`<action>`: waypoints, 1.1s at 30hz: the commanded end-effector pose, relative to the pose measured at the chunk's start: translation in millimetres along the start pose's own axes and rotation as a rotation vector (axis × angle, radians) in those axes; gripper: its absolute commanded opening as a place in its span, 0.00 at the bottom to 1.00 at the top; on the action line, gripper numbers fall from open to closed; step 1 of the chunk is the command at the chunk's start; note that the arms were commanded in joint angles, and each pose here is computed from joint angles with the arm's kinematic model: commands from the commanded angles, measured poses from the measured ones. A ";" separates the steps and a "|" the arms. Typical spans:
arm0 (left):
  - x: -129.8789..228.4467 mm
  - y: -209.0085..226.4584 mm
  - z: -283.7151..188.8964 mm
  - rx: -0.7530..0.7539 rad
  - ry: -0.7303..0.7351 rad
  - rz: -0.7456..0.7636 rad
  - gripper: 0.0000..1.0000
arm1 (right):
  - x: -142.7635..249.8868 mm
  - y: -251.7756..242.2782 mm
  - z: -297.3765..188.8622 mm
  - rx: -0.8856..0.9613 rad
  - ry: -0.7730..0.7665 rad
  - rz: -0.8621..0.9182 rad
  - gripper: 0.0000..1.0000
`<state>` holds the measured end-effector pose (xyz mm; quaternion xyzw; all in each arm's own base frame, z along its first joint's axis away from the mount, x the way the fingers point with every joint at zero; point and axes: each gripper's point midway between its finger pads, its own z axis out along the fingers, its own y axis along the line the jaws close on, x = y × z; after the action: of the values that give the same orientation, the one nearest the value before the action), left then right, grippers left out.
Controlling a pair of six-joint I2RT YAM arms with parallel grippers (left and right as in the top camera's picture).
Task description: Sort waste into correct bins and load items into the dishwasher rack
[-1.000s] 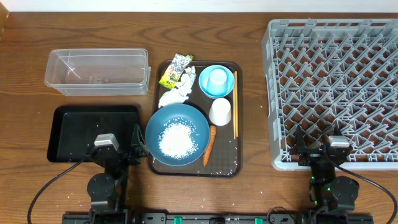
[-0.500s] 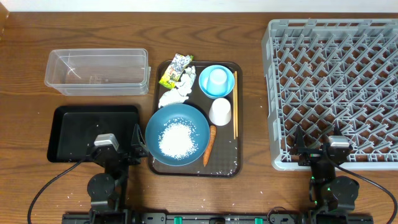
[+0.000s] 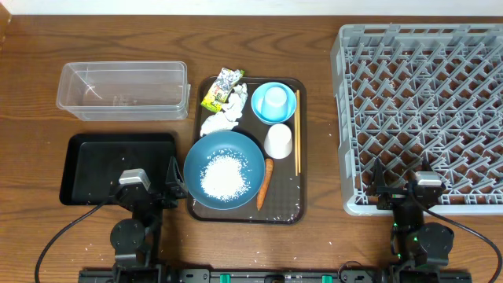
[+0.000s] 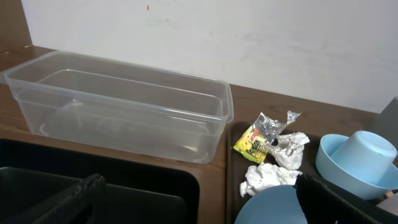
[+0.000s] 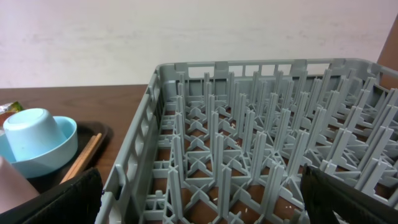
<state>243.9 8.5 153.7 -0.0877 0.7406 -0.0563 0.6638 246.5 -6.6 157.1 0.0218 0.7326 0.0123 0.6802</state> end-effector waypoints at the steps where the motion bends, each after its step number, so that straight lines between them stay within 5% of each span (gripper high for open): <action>1: 15.3 4.4 1.8 -0.013 0.036 -0.005 0.99 | -0.2 -0.7 -0.4 0.003 -0.003 0.003 0.99; 18: 15.2 3.2 1.8 -0.006 0.036 -0.015 0.99 | -0.2 -0.7 -0.4 0.003 -0.003 0.004 0.99; 23: 20.5 -56.1 -8.6 0.321 0.153 -0.427 0.99 | -0.3 -0.7 -0.4 0.003 -0.003 0.003 0.99; 27: 21.8 -66.7 -13.0 0.360 0.232 -0.701 0.99 | -0.2 -0.7 -0.4 0.003 -0.003 0.003 0.99; 33: -15.5 -80.8 -19.5 0.476 0.142 -0.774 0.99 | -0.2 -0.7 -0.4 0.003 -0.003 0.003 0.99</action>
<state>236.5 -55.5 172.5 -0.1961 0.6856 -0.4103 0.5684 246.5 -6.6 157.1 0.0216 0.7326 0.0121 0.6802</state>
